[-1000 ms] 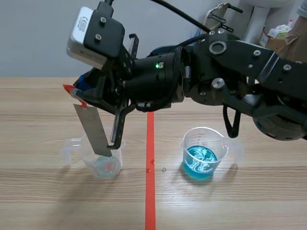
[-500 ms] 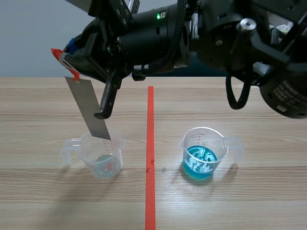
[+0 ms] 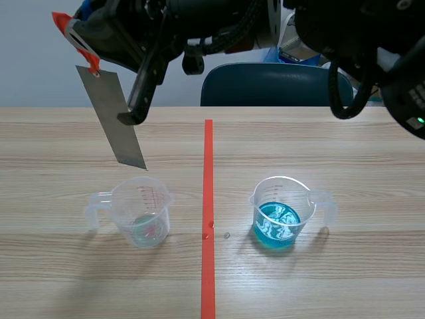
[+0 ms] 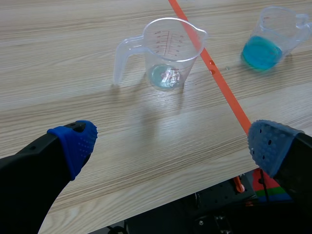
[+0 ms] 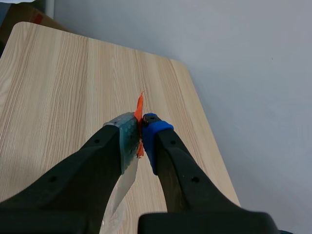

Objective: Do the redox reaction experiment

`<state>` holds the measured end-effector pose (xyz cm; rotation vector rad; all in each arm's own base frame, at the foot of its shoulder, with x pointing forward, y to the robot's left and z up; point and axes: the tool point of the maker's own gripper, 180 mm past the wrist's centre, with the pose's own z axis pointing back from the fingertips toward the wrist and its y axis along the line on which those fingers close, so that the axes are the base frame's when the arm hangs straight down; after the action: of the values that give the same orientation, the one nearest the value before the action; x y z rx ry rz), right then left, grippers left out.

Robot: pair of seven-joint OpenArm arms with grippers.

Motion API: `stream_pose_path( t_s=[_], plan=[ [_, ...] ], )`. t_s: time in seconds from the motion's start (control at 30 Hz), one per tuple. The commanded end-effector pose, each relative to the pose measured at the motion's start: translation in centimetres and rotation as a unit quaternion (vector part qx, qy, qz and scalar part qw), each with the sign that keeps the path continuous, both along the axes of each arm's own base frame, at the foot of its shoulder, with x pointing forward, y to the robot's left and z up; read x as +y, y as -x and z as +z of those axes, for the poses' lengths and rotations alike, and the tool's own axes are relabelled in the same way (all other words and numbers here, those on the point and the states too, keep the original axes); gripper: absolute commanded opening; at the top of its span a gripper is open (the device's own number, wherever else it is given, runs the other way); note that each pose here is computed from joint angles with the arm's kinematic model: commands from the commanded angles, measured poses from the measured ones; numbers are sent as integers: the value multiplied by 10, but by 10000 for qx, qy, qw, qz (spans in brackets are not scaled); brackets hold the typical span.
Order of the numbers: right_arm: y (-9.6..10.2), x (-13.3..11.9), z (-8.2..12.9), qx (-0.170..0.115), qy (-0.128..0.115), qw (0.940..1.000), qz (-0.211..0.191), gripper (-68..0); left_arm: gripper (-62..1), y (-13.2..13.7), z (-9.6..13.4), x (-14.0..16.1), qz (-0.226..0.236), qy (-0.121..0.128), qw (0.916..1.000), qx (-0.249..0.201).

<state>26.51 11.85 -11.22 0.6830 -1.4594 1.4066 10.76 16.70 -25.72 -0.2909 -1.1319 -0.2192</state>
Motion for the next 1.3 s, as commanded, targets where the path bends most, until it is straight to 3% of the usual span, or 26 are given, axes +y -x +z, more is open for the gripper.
stream_pose_path(
  t_s=[0.0, 1.27],
  plan=[
    [-1, 0, 14, -147, -124, 9998, 29, -667, 14, -4, 8, -1, 10, 42, 9999, -155],
    [1, 1, 15, -116, -161, 9998, 54, -667, 14, -4, 8, -1, 10, 42, 9999, -155]
  ],
)
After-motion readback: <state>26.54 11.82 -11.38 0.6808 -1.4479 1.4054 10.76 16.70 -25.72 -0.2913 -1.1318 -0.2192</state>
